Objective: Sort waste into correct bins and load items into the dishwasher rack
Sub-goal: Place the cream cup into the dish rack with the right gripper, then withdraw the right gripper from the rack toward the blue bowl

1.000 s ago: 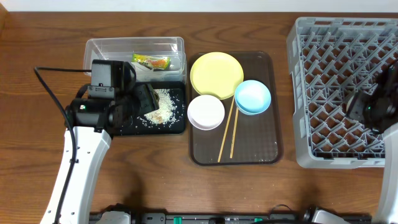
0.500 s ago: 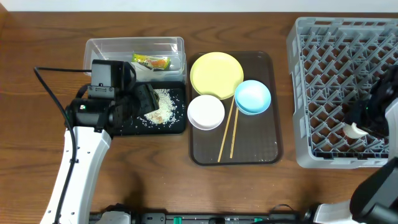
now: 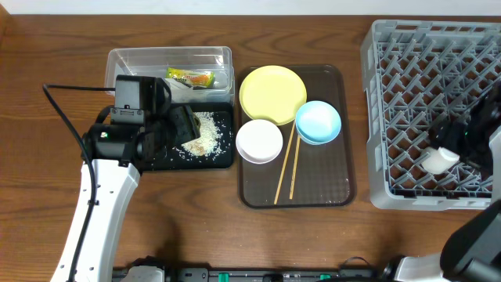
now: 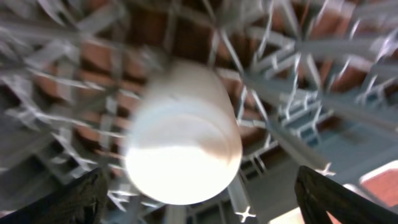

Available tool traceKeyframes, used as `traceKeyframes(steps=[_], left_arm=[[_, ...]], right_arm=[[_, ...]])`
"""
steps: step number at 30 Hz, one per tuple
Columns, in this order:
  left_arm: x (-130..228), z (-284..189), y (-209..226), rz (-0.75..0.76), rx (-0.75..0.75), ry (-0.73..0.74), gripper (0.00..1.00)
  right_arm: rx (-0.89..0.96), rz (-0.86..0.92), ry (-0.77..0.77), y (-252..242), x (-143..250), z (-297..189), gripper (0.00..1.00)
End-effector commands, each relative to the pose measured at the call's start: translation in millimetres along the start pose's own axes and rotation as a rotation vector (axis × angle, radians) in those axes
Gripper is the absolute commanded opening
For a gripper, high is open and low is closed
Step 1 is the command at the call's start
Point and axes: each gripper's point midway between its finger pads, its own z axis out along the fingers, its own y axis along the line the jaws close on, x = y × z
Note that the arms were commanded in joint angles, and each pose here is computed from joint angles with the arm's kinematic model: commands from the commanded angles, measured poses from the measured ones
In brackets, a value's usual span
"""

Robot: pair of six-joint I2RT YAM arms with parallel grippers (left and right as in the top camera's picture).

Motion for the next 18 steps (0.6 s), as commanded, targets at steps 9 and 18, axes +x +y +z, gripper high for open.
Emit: traceKeyframes(steps=[9,18], left_arm=[[-2,-2,2,0.01,-0.013,-0.009,0.66],[3,0,5,0.005,-0.022,0.009,0.66]], right_arm=[[-0.544,-0.341,-0.277,157,-13,-96,0.66],[-0.398,-0.51,-0.155,228,24,-31,0.46]])
